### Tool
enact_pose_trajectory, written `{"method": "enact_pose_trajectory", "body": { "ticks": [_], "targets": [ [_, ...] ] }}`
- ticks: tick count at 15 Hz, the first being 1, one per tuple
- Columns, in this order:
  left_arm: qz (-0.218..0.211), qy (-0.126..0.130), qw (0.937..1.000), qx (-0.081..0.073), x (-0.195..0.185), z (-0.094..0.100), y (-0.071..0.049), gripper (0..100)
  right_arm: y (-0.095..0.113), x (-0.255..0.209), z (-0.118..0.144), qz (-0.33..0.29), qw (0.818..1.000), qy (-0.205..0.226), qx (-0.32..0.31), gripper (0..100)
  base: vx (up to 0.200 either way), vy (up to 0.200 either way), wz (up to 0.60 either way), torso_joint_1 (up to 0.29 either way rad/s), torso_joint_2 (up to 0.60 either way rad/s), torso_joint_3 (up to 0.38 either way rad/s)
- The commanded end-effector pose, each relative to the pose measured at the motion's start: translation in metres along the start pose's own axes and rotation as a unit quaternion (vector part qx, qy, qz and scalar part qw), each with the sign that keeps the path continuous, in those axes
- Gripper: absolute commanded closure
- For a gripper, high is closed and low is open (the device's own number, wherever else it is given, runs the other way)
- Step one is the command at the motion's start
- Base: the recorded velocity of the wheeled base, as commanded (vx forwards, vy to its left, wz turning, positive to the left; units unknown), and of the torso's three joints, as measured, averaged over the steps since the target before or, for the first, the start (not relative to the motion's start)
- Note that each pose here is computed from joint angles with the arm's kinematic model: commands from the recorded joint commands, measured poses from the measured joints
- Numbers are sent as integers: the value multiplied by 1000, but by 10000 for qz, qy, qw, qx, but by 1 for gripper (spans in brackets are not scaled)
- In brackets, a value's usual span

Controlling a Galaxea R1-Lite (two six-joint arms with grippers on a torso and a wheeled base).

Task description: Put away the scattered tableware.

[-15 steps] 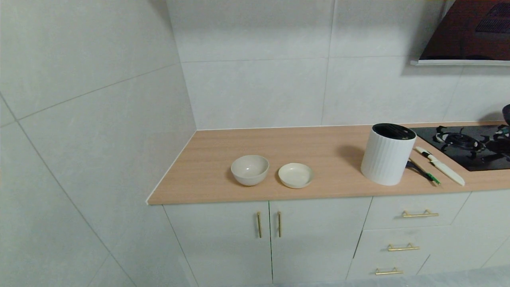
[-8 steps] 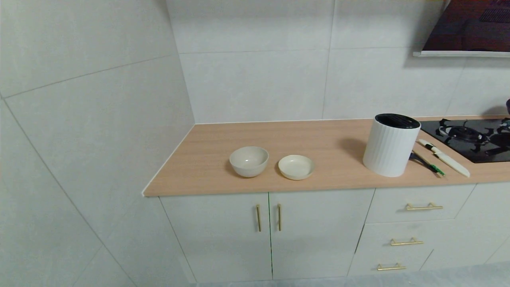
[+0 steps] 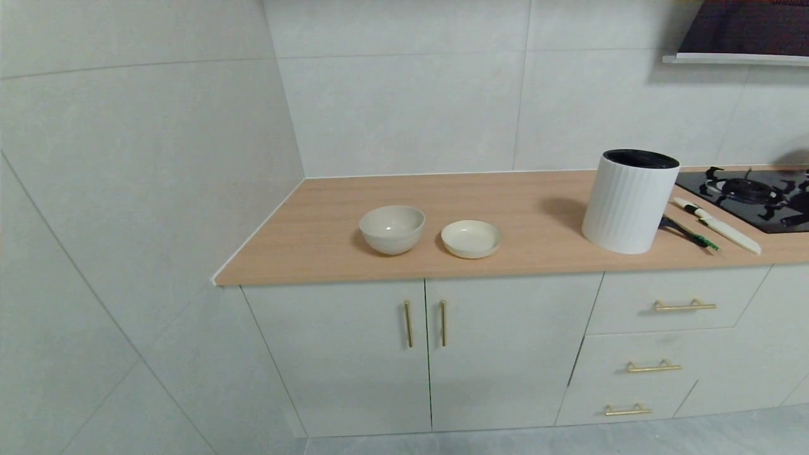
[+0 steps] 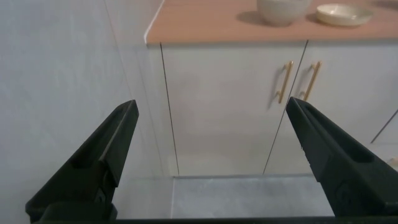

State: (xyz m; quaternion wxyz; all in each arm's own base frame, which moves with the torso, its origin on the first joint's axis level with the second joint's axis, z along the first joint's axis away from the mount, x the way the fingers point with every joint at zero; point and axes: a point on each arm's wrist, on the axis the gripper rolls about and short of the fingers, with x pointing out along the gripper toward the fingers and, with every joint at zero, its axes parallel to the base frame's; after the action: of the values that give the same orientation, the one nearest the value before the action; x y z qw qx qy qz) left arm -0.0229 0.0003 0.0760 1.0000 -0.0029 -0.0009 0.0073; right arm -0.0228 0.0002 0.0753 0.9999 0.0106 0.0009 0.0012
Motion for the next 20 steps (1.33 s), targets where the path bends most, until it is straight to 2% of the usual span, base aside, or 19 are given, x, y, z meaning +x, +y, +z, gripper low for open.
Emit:
{"method": "enact_pose_trajectory", "body": {
  "ticks": [1, 12, 20],
  "targets": [
    [3, 1, 10000, -2, 0, 0, 0, 0, 0, 0, 0, 3, 10000, 7, 1, 0, 0, 0, 0, -232, 520, 290],
    [3, 1, 10000, -2, 0, 0, 0, 0, 0, 0, 0, 4, 10000, -1, 1, 0, 0, 0, 0, -201, 497, 292],
    [3, 1, 10000, -2, 0, 0, 0, 0, 0, 0, 0, 4, 10000, -1, 1, 0, 0, 0, 0, -148, 462, 313]
  ]
}}
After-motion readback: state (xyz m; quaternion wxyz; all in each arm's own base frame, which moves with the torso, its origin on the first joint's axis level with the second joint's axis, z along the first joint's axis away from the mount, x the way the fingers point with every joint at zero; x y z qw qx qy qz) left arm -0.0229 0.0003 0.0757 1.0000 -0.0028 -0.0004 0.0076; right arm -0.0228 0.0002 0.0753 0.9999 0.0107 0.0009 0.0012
